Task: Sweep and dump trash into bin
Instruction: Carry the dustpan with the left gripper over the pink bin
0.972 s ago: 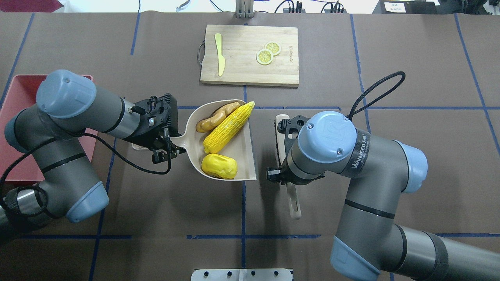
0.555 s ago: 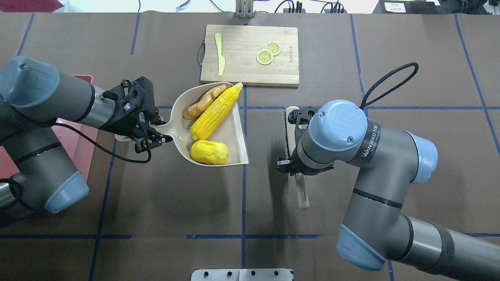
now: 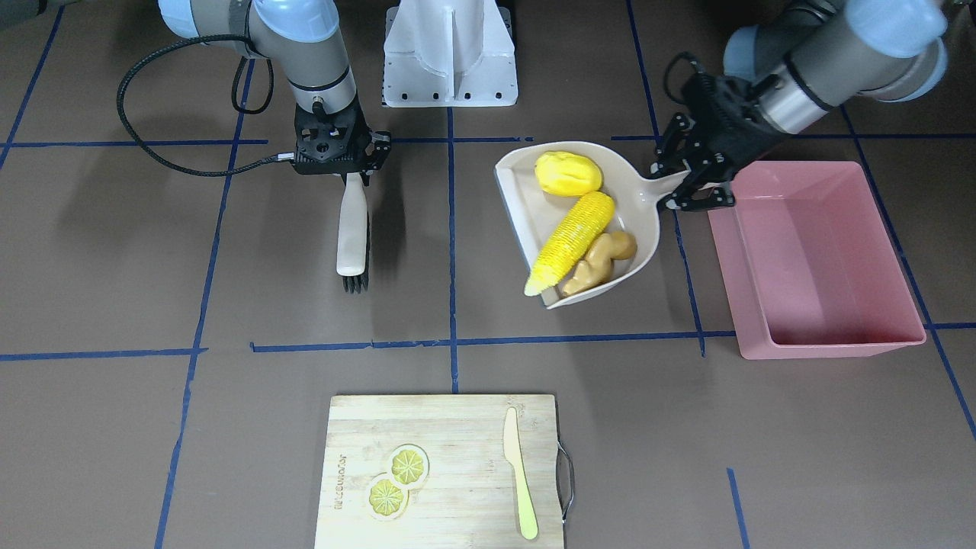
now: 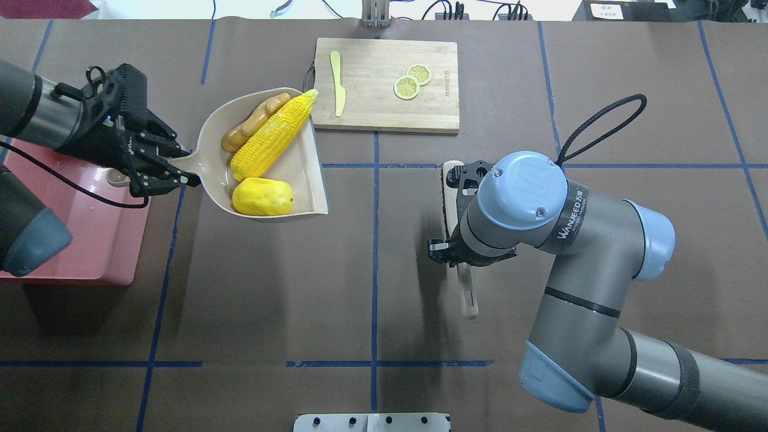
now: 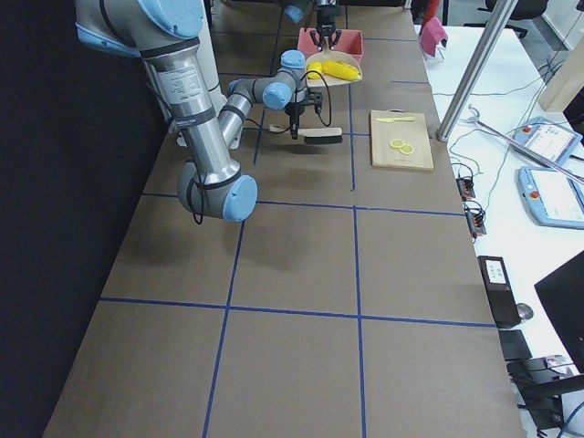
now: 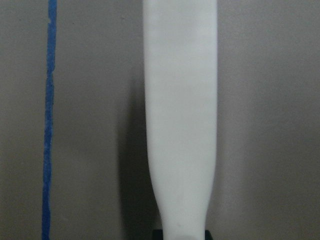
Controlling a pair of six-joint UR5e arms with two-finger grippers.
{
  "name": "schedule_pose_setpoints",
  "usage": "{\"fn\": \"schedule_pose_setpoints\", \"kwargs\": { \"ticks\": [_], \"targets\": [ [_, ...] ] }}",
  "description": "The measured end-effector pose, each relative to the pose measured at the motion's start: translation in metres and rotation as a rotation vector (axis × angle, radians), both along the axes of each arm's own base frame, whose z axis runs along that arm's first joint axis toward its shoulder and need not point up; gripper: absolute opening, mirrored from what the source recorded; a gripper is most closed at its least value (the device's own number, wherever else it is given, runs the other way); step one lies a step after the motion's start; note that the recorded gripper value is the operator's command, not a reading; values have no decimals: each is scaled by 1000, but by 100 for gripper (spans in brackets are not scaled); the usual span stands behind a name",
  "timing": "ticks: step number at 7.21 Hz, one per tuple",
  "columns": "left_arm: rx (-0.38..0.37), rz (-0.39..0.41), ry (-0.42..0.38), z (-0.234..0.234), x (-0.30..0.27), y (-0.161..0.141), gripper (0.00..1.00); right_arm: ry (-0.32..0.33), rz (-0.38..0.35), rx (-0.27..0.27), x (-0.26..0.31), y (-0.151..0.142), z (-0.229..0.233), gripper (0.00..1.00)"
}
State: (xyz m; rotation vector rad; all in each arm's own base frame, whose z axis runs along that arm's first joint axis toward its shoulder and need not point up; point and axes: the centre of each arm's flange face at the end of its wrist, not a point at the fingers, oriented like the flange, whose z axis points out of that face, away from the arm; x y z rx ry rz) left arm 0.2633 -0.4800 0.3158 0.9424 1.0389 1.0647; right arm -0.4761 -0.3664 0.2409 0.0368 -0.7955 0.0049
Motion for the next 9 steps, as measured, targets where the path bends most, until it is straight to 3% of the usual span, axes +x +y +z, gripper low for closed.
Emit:
{"fn": "schedule_pose_setpoints", "kwargs": {
  "ticks": [3, 9],
  "targets": [
    [-42, -97, -21, 41, -76, -17, 0, 4, 0, 0, -1, 0, 2, 0],
    [-219, -267, -97, 154, -195, -6, 0, 6, 3, 2, -1, 0, 2, 0]
  ]
}}
